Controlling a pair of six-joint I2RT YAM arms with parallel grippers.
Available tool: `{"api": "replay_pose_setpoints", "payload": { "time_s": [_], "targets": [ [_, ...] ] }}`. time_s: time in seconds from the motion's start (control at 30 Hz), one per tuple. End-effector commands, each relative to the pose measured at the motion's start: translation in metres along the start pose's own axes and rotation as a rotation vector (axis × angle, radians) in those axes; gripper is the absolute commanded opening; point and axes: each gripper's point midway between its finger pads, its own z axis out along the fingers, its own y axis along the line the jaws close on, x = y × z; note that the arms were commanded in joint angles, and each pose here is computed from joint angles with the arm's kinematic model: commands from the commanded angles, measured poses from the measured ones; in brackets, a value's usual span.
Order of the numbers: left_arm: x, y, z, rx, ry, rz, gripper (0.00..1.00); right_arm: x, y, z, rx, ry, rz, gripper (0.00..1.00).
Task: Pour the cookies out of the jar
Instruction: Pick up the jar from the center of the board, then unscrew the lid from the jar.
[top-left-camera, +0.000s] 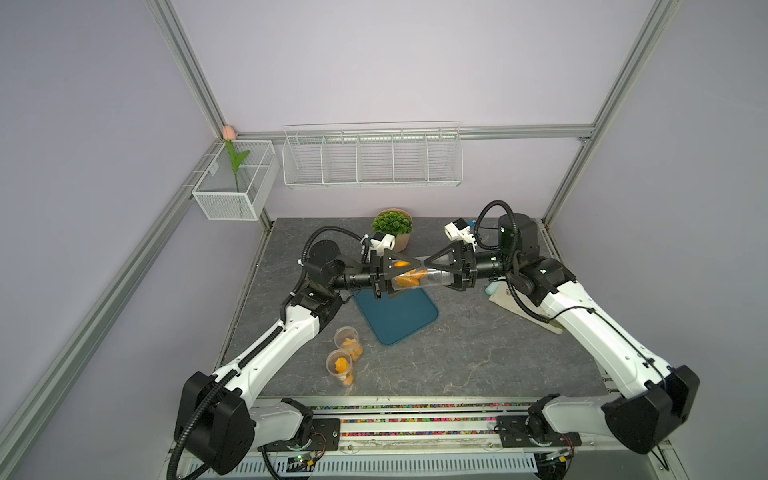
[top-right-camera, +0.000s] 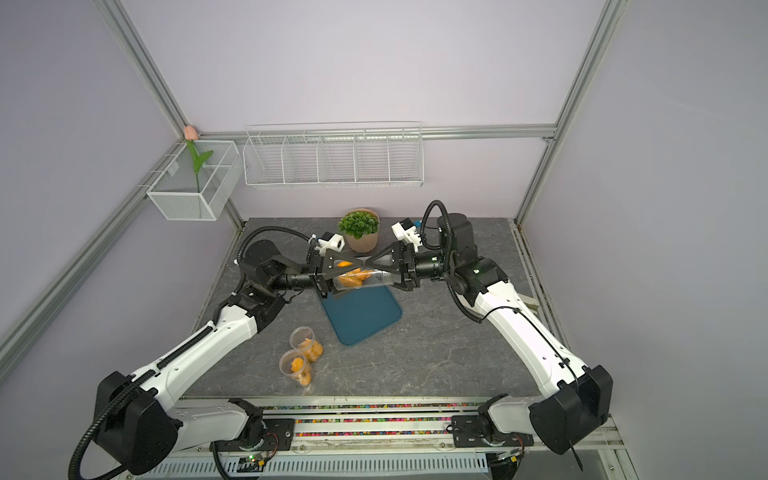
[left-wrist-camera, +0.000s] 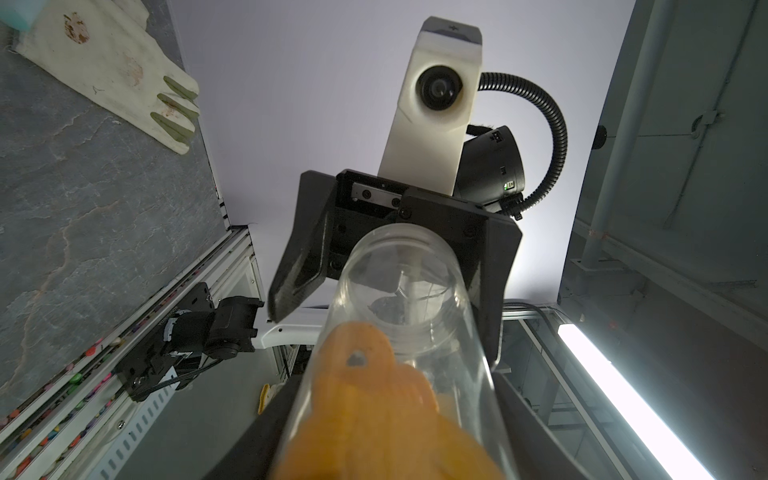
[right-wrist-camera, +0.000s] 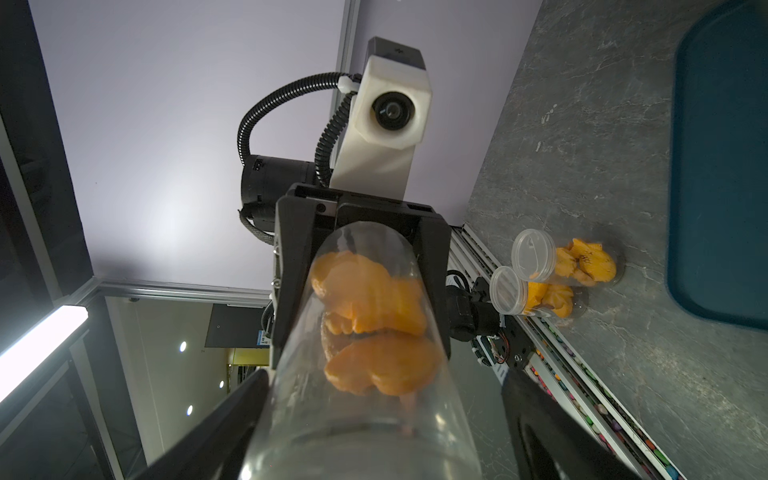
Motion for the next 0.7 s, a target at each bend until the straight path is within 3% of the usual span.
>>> {"api": "replay_pose_setpoints", "payload": {
  "time_s": [0.0,0.33,0.53,0.67],
  "targets": [
    [0.003,-0.001,-0.003,0.005,-0.013,0.039,0.60,0.004,0.016,-0.012,0.006,-0.027,-0.035,0.89],
    [0.007,0.016,-0.010,-0.083,-0.062,0.045,0.60,0.009,0.021,-0.028,0.021,-0.077,-0.040,0.89],
    [0.006,0.025,-0.014,-0.091,-0.101,0.013,0.60,-0.024,0.008,-0.061,0.050,-0.187,-0.011,0.89],
    [0.007,0.030,-0.018,-0.105,-0.116,0.008,0.59,-0.029,-0.013,-0.077,0.171,-0.255,-0.033,0.89]
  ]
}}
